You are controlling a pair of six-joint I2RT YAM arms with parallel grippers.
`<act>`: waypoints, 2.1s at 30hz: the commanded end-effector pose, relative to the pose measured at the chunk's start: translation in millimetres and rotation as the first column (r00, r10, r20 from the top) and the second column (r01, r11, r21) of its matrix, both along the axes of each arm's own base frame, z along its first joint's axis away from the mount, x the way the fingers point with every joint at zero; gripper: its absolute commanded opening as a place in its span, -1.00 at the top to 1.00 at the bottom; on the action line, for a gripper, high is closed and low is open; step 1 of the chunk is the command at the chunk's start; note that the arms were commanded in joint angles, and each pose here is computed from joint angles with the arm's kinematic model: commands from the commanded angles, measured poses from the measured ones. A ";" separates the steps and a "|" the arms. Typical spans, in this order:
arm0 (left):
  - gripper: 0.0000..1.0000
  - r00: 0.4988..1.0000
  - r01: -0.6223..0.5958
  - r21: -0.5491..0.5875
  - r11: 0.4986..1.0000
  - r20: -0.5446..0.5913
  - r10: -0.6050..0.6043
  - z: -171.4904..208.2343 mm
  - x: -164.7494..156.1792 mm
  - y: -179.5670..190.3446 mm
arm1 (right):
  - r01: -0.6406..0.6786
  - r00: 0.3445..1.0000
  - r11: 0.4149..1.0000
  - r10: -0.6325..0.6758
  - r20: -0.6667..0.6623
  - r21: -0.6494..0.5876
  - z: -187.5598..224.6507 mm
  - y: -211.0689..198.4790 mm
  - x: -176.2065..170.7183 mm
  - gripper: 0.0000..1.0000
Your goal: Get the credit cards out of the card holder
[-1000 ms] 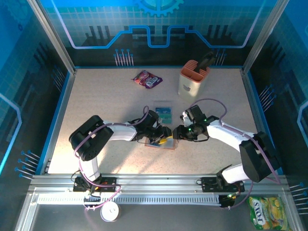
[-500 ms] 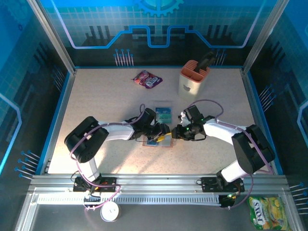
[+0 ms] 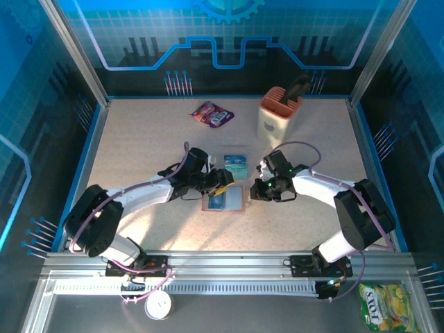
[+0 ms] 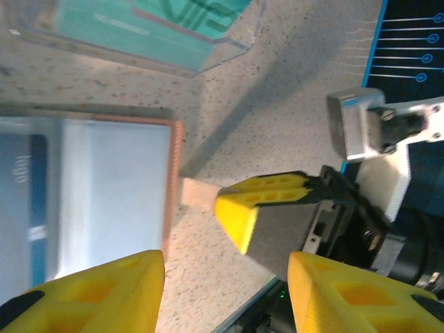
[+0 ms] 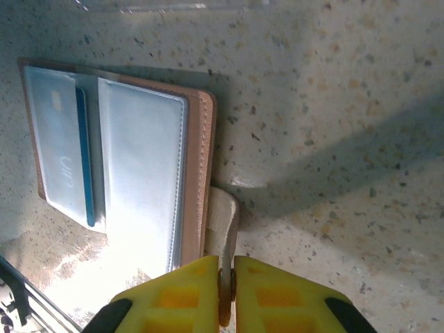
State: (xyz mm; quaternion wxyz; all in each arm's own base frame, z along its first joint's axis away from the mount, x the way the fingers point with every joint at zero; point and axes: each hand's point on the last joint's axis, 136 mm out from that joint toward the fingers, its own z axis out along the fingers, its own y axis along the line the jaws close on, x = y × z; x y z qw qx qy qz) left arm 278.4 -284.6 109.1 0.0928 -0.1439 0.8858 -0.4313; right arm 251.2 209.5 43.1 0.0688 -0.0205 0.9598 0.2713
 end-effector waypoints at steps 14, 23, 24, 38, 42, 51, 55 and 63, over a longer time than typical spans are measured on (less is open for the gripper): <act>0.13 0.993 -0.098 0.156 0.983 -0.050 0.107 -47.0 -35.5 66.0 | -0.035 0.999 0.993 0.034 -0.009 -0.114 4.5 -21.3 -7.2 0.61; 0.27 0.993 -0.081 0.113 0.990 -0.074 0.090 -53.1 -23.8 57.8 | -0.004 0.998 0.996 0.010 0.065 -0.092 35.9 -16.3 3.6 0.41; 0.28 0.994 -0.074 0.113 0.991 -0.075 0.083 -53.3 -22.5 56.3 | 0.001 0.997 0.997 0.006 0.081 -0.083 42.8 -14.1 8.4 0.40; 0.26 0.987 -0.056 0.122 0.991 -0.144 0.074 -73.5 -28.0 54.4 | -0.054 0.994 0.998 0.049 0.100 0.046 61.7 36.9 16.3 0.38; 0.25 0.983 -0.059 0.119 0.991 -0.164 0.078 -78.4 -36.9 56.5 | -0.081 0.992 0.995 0.075 0.101 0.055 62.1 51.9 15.8 0.37; 0.24 0.981 -0.065 0.101 0.993 -0.178 0.083 -78.8 -47.4 55.5 | -0.118 0.990 0.989 0.111 0.088 0.085 60.6 76.4 15.0 0.36; 0.23 0.984 -0.063 0.086 0.994 -0.163 0.077 -69.9 -43.5 51.7 | -0.130 0.989 0.987 0.124 0.076 0.090 57.4 83.2 13.2 0.36; 0.34 0.992 -0.053 0.141 0.989 -0.102 0.068 -54.6 -23.5 55.0 | -0.148 0.989 0.983 0.144 0.041 0.111 44.7 100.1 7.9 0.36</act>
